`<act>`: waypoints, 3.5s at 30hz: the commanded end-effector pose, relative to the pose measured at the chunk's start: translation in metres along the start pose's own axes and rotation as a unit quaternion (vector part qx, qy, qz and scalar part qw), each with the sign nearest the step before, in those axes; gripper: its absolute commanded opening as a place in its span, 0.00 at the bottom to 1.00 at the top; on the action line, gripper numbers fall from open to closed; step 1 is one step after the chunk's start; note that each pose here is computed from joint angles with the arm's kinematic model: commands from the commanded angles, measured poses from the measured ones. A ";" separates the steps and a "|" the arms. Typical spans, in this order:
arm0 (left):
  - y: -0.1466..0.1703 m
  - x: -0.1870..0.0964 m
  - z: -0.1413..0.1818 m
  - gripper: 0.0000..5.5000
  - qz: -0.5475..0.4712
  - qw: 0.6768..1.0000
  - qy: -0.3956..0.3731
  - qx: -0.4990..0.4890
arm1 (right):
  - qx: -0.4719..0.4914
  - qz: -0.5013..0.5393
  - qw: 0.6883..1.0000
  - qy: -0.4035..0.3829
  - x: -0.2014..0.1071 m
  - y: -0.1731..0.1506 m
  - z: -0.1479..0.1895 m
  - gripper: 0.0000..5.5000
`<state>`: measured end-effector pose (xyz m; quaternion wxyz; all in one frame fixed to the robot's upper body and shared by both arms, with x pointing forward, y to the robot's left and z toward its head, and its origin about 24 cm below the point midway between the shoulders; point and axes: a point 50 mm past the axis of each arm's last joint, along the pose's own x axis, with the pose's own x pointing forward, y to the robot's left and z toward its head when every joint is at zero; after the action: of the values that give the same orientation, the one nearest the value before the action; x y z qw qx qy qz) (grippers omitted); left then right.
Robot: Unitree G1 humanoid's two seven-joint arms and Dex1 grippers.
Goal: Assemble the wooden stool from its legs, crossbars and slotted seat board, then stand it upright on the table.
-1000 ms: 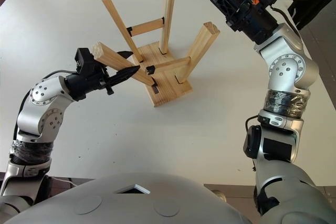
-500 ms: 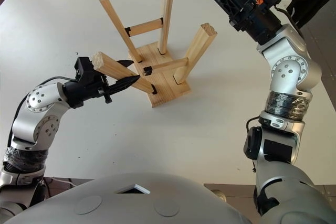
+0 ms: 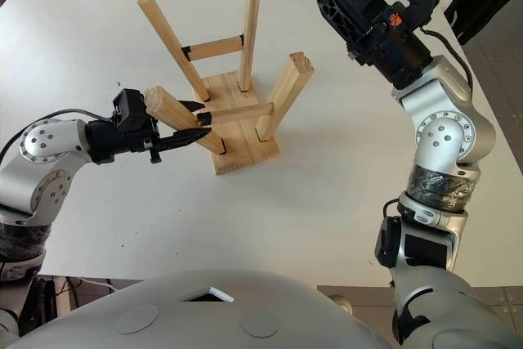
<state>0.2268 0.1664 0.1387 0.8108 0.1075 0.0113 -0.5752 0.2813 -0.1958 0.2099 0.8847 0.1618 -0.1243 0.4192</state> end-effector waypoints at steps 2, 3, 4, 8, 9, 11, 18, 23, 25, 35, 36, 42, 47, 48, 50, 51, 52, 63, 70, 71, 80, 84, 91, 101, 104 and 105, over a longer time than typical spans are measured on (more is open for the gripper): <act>-0.001 -0.006 -0.014 0.37 0.030 0.998 0.046 -0.033 | -0.041 0.075 0.996 -0.037 0.025 0.048 0.043 0.65; -0.002 -0.006 -0.013 0.37 0.038 0.998 0.044 -0.034 | -0.048 0.092 0.993 -0.048 0.028 0.059 0.052 0.65; -0.003 -0.007 -0.013 0.37 0.046 0.997 0.043 -0.037 | -0.052 0.103 0.991 -0.063 0.030 0.069 0.063 0.65; -0.014 -0.005 -0.014 0.37 0.081 0.994 0.046 -0.049 | -0.034 0.149 0.986 -0.068 0.041 0.103 0.072 0.54; -0.016 -0.004 -0.014 0.37 0.093 0.993 0.049 -0.052 | -0.042 0.147 0.988 -0.035 0.044 0.109 0.060 0.51; -0.019 -0.003 -0.014 0.37 0.116 0.990 0.054 -0.056 | -0.076 0.139 0.987 0.038 0.046 0.116 0.032 0.45; -0.025 0.007 -0.017 0.37 0.161 0.983 0.050 -0.075 | -0.133 0.097 0.972 0.168 0.045 0.126 -0.043 0.23; -0.029 0.015 -0.017 0.37 0.170 0.981 0.043 -0.084 | -0.189 0.062 0.952 0.232 0.039 0.116 -0.088 0.08; -0.030 0.017 -0.018 0.37 0.172 0.980 0.043 -0.087 | -0.200 0.052 0.948 0.242 0.036 0.111 -0.095 0.03; -0.029 0.019 -0.016 0.37 0.169 0.980 0.053 -0.093 | -0.213 0.048 0.951 0.220 0.039 0.103 -0.090 0.00; -0.028 0.020 -0.016 0.37 0.168 0.980 0.056 -0.094 | -0.217 0.049 0.943 0.245 0.031 0.101 -0.100 0.00; -0.031 0.021 -0.013 0.37 0.160 0.979 0.073 -0.107 | -0.214 0.050 0.937 0.271 0.022 0.108 -0.112 0.00; -0.030 0.019 -0.013 0.37 0.149 0.978 0.091 -0.112 | -0.217 0.039 0.948 0.229 0.035 0.104 -0.091 0.00; -0.030 0.018 -0.014 0.37 0.148 0.978 0.096 -0.113 | -0.219 0.035 0.951 0.216 0.037 0.102 -0.085 0.00; -0.029 0.017 -0.015 0.37 0.142 0.977 0.103 -0.118 | -0.211 0.026 0.961 0.178 0.043 0.099 -0.070 0.00; -0.028 0.016 -0.016 0.37 0.140 0.977 0.106 -0.120 | -0.207 0.022 0.965 0.162 0.047 0.098 -0.062 0.00; -0.028 0.015 -0.016 0.37 0.139 0.977 0.110 -0.121 | -0.203 0.022 0.967 0.155 0.048 0.099 -0.058 0.00; -0.025 0.012 -0.017 0.37 0.145 0.975 0.114 -0.121 | -0.187 0.051 0.942 0.274 0.025 0.108 -0.124 0.00; -0.028 0.009 -0.023 0.37 0.132 0.974 0.128 -0.130 | -0.138 -0.019 0.990 -0.002 0.057 0.068 0.008 0.00; -0.027 0.009 -0.025 0.37 0.128 0.974 0.131 -0.131 | -0.145 -0.046 0.988 -0.029 0.055 0.053 0.028 0.00; -0.021 -0.009 -0.032 0.37 0.065 0.981 0.141 -0.119 | -0.265 -0.193 0.931 0.158 0.005 -0.043 -0.001 0.00; -0.015 -0.007 -0.031 0.37 0.038 0.986 0.123 -0.104 | -0.144 -0.032 0.961 0.235 0.018 0.018 -0.092 0.00; -0.013 -0.005 -0.035 0.37 -0.008 0.989 0.108 -0.096 | -0.003 0.147 0.974 0.172 0.034 0.099 -0.092 0.00; -0.023 -0.015 -0.033 0.37 -0.014 0.993 0.070 -0.095 | -0.077 -0.052 0.968 0.234 -0.010 0.028 -0.072 0.00; -0.021 -0.019 -0.036 0.37 0.006 0.992 0.072 -0.099 | -0.114 -0.214 0.939 0.243 -0.049 -0.028 -0.061 0.00; -0.021 -0.018 -0.036 0.37 0.006 0.993 0.070 -0.099 | -0.129 -0.237 0.932 0.244 -0.060 -0.035 -0.057 0.00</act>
<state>0.2122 0.1773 0.1345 0.8162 0.0986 0.0361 -0.5681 0.2749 -0.1921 0.1368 0.9517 -0.0040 0.0705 0.2987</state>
